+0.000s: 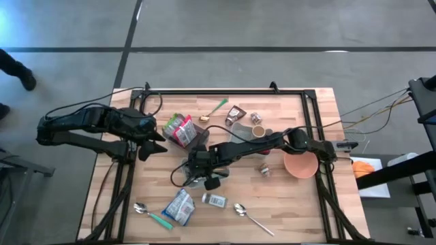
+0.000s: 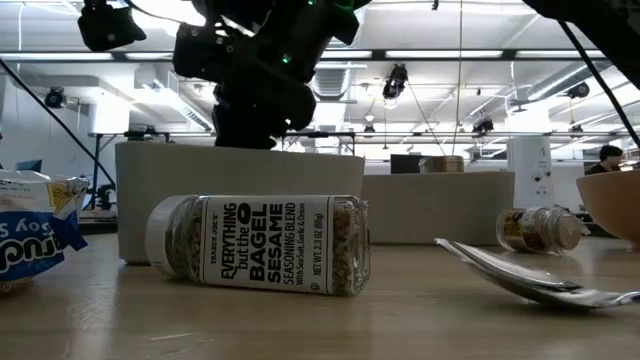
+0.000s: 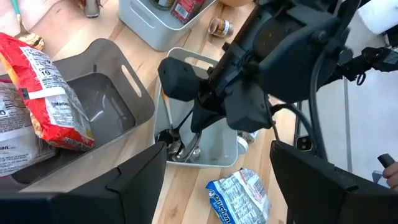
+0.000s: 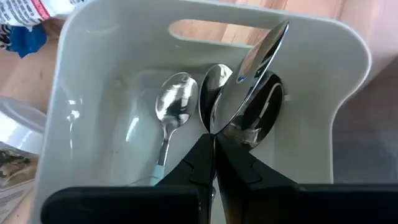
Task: Pick & Place Food Item
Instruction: Put the yellow spoon into the bottom gray bin
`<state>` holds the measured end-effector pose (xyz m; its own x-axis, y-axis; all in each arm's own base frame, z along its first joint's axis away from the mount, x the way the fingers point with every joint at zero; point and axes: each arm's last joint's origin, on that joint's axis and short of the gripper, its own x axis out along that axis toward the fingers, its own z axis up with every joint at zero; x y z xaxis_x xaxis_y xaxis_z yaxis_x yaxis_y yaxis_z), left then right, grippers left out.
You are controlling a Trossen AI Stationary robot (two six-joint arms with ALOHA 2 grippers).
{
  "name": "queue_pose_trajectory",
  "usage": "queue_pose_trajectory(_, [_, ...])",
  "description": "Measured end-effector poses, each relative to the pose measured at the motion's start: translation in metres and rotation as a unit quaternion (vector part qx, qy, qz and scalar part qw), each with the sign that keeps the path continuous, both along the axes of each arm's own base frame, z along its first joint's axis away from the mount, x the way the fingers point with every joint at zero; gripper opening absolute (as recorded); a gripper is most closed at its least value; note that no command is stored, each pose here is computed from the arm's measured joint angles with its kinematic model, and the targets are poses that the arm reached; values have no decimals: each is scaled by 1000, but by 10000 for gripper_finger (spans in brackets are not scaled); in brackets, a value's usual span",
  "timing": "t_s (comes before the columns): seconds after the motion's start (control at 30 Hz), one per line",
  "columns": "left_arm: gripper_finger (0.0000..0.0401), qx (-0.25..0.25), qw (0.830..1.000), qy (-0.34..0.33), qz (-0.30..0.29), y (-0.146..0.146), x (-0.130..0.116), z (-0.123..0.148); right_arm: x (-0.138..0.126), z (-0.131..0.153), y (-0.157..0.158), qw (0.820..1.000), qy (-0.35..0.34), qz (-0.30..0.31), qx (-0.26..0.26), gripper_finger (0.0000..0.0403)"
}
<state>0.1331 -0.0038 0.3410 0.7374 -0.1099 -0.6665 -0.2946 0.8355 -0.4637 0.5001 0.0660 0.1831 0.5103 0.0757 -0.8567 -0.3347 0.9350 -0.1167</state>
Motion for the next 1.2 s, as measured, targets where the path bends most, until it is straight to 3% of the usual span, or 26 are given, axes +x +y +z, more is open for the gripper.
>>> queue_pose_trajectory(0.6, [292,9,1000,5,-8,0,-1,-1,-7,-22,-5,999,33,-5,-2,8])
queue_pose_trajectory(1.2, [292,7,1000,6,-6,0,-1,-1,-8,-23,-9,997,43,-63,27,8])
